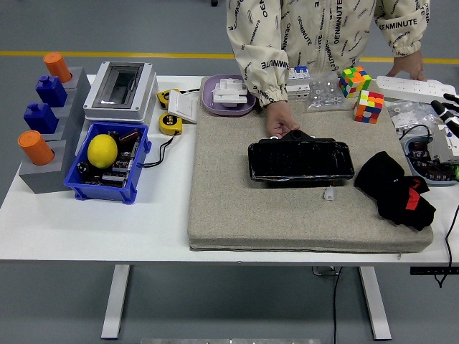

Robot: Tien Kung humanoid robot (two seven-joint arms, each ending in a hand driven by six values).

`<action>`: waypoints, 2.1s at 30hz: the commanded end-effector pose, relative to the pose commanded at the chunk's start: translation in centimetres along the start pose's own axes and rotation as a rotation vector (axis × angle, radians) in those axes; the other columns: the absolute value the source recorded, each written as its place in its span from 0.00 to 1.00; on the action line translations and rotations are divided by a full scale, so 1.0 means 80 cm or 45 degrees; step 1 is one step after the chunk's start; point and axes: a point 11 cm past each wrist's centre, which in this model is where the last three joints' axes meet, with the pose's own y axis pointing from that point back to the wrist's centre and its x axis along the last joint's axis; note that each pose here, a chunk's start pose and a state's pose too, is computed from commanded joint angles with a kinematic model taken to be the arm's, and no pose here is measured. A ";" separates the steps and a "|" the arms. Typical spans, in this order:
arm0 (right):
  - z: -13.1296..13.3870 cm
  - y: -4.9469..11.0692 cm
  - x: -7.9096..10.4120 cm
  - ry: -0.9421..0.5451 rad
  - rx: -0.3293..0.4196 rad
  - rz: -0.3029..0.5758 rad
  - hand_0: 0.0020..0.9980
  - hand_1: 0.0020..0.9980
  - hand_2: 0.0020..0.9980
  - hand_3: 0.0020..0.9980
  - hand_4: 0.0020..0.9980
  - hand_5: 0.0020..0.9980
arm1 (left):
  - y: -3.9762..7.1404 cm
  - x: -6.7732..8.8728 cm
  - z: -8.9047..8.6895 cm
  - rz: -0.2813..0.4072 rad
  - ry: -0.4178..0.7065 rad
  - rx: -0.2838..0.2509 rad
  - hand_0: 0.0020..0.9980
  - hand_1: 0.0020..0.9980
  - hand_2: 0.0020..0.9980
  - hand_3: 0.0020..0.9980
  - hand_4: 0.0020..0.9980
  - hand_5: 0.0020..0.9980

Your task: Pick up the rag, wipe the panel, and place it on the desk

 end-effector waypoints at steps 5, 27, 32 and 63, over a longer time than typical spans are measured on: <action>0.003 -0.001 -0.012 0.217 0.001 -0.042 0.97 0.89 0.93 0.95 1.00 0.84 | 0.000 -0.001 0.001 -0.001 0.001 -0.001 0.65 0.66 0.70 0.58 0.68 0.44; 0.015 -0.004 -0.036 1.124 -0.021 -0.068 0.96 0.88 0.92 0.94 1.00 0.69 | 0.000 0.000 0.001 -0.001 0.000 -0.002 0.65 0.66 0.70 0.58 0.68 0.44; 0.013 -0.001 -0.037 1.062 -0.097 -0.067 0.94 0.85 0.89 0.91 1.00 0.74 | 0.000 0.001 0.000 0.000 -0.003 0.000 0.65 0.66 0.70 0.58 0.68 0.45; 0.012 0.000 -0.084 0.683 -0.260 0.067 0.85 0.76 0.79 0.81 1.00 0.84 | 0.000 0.003 -0.007 0.004 -0.018 0.014 0.65 0.66 0.70 0.58 0.68 0.45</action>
